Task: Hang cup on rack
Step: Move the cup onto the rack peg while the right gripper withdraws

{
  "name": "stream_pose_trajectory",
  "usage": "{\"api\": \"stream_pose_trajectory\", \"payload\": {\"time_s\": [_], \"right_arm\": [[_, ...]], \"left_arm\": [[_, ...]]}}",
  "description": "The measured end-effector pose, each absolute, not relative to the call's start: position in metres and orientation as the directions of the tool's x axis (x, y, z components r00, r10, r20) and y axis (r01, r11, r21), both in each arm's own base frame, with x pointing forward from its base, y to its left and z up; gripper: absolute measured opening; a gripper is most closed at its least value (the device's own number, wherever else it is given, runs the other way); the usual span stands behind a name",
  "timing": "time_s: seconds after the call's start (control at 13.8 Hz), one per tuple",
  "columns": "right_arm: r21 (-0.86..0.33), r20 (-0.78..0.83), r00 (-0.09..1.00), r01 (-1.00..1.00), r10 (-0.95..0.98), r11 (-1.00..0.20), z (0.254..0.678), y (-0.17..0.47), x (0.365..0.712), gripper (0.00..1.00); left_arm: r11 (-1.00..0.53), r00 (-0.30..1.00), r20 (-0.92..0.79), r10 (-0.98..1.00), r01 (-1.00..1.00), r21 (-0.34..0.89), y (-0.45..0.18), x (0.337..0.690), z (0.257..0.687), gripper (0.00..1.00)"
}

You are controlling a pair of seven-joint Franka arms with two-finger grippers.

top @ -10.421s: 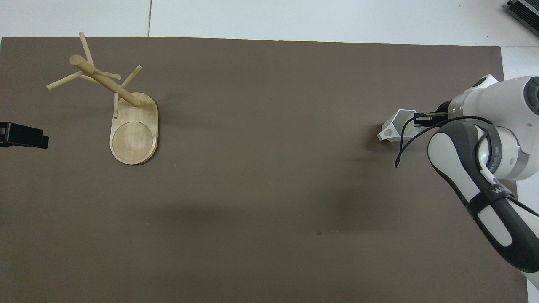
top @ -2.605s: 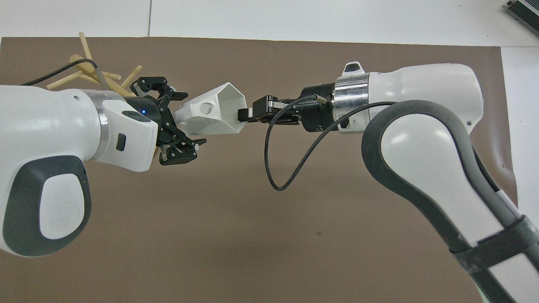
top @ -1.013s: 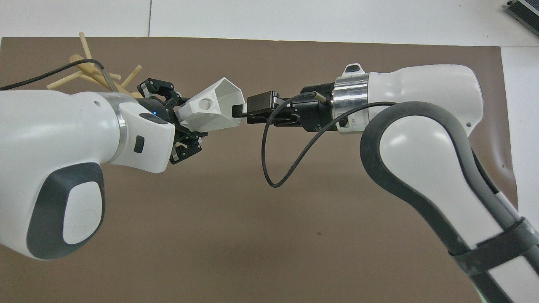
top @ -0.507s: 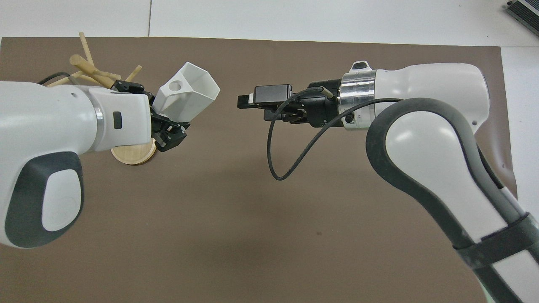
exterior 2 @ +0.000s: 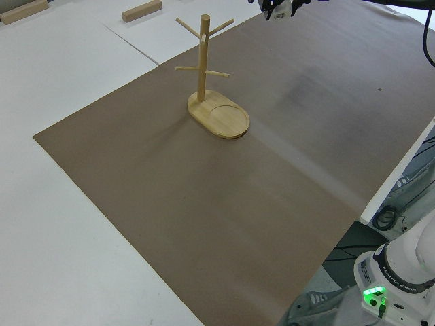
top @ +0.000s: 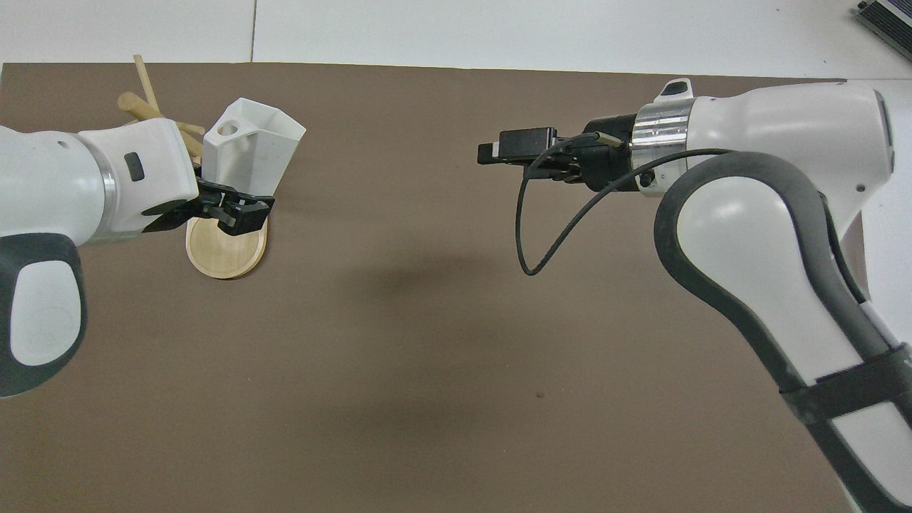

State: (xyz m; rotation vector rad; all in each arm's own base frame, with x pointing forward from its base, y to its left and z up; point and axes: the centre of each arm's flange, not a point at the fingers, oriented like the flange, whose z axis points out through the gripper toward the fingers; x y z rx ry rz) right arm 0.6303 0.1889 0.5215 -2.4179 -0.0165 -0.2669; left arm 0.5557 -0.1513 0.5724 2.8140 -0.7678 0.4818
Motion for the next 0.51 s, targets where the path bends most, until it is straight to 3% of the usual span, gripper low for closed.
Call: {"api": "stream_pose_trajectory", "payload": {"time_s": [0.51], "right_arm": [[-0.257,0.23,0.973,0.064,0.004,-0.964,0.499,0.058,0.65,1.0]], "left_arm": [[-0.919,0.907,0.258,-0.334,-0.374,0.126,-0.147,0.582,0.514,0.7]]}}
